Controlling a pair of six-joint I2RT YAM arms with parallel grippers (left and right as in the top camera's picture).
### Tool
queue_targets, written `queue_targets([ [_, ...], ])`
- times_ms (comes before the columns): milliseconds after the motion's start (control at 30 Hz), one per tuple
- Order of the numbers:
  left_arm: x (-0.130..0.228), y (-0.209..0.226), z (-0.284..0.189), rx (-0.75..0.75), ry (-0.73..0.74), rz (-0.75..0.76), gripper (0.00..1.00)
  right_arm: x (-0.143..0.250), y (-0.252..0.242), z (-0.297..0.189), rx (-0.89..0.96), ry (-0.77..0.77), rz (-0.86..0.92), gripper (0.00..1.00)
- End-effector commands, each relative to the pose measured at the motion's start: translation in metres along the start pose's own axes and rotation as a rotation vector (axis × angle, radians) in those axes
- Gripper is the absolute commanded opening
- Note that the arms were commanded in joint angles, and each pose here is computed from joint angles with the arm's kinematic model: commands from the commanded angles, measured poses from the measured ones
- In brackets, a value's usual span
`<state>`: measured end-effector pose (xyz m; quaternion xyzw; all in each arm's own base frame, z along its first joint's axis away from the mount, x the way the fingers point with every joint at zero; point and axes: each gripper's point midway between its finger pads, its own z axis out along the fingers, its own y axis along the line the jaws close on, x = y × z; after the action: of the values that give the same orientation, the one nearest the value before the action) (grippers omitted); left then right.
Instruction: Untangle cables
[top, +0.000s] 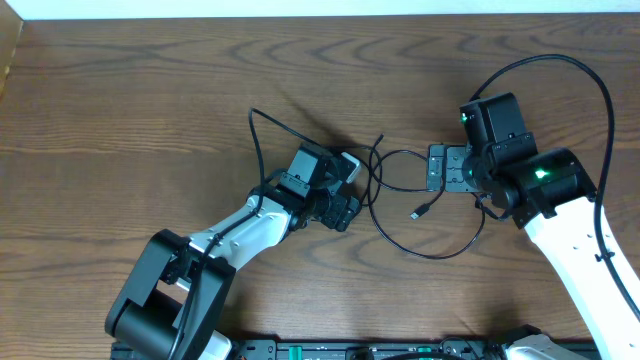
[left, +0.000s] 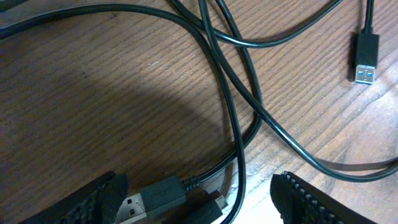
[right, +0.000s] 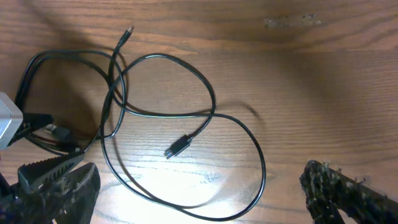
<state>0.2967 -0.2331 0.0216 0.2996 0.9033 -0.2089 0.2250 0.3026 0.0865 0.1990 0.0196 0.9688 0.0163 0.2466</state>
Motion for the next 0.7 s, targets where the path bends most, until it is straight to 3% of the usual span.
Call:
queue_targets([
  [0, -0.004, -0.004, 0.0, 0.022, -0.005, 0.072, 0.83, -0.005, -0.006, -0.006, 0.016, -0.021, 0.028, 0.99],
  [333, 0.003, -0.031, -0.002, 0.184, 0.004, 0.21, 0.83, 0.011, -0.005, -0.004, 0.004, 0.047, -0.002, 0.99],
  [667, 0.013, -0.027, 0.013, 0.194, 0.034, 0.203, 0.82, 0.007, 0.027, -0.006, -0.175, 0.048, 0.005, 0.99],
])
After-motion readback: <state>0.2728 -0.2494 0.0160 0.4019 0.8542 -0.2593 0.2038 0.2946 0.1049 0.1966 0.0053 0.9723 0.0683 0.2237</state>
